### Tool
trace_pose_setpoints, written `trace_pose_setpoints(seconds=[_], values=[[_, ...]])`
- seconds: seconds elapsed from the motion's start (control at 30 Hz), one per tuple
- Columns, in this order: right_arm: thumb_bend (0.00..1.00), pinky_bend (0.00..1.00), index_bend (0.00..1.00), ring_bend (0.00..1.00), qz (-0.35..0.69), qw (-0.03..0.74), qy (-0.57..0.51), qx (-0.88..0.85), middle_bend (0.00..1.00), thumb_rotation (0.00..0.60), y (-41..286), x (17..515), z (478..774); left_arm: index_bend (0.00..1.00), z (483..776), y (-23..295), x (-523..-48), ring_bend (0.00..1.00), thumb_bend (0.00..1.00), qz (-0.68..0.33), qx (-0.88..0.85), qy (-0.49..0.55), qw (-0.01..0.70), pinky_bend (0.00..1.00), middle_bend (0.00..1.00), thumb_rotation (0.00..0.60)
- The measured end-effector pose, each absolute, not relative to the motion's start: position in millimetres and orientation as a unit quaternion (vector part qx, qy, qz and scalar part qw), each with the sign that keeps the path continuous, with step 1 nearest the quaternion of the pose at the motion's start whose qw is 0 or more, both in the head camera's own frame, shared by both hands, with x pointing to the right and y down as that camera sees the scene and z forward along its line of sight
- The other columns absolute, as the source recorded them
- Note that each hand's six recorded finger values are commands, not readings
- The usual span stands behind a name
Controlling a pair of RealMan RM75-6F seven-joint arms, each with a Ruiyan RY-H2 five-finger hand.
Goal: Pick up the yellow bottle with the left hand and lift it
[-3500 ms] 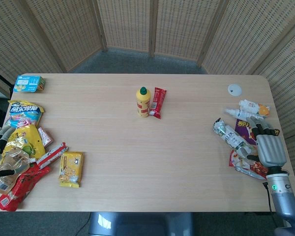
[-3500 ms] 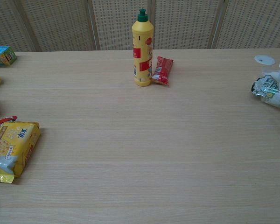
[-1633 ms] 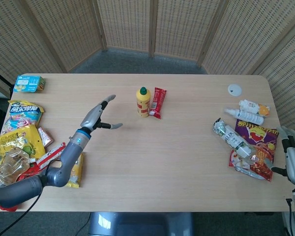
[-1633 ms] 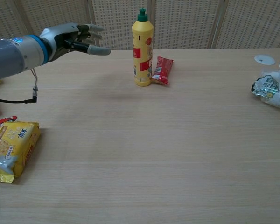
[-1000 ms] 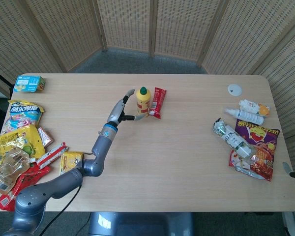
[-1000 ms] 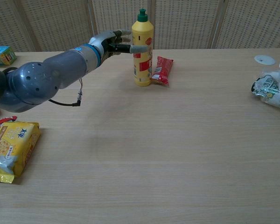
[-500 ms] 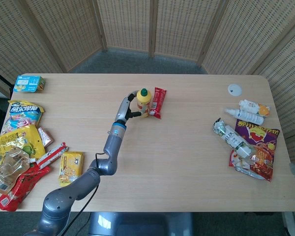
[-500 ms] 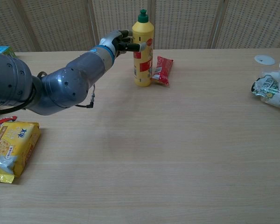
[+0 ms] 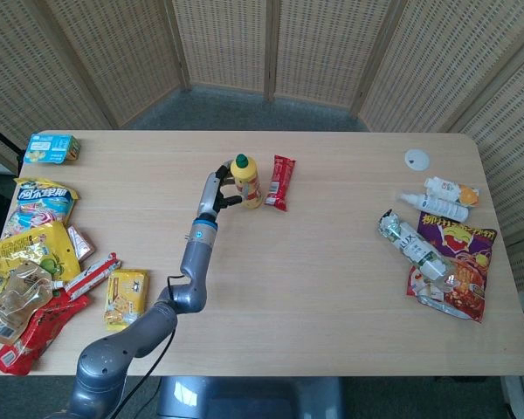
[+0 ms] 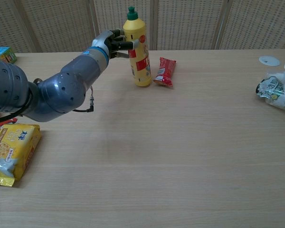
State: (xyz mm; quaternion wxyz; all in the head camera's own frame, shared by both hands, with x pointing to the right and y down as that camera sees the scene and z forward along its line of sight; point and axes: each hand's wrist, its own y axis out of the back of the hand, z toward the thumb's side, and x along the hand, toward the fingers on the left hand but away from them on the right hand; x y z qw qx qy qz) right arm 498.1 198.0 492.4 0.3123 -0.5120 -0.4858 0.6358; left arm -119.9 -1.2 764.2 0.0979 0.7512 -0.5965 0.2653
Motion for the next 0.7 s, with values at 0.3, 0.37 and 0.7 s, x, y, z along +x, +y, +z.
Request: trace_pose_setpoints(seconds=[0.3,0.37,0.7], values=[[0.27,0.00,0.00,0.00,0.625,0.308,-0.481,-0.533,0.00,0.600,194.6,490.3,505.9,0.44,741.6,-10.0,-148.4,0.46,0.63,0.225,0.758,-0.607,0.084,0.29,0.54,0.600],[0.27,0.00,0.00,0.00,0.622,0.307,-0.479,-0.538,0.00,0.600,193.7,487.8,509.8,0.44,732.5,-11.4,-154.1,0.46,0.62,0.214,0.761,-0.607,0.083,0.29,0.54,0.600],[0.27,0.00,0.00,0.00,0.607,0.300,-0.475,-0.561,0.00,0.600,191.3,476.4,524.9,0.43,655.0,-13.3,-178.5,0.46,0.61,0.157,0.790,-0.585,0.091,0.29,0.54,0.600]])
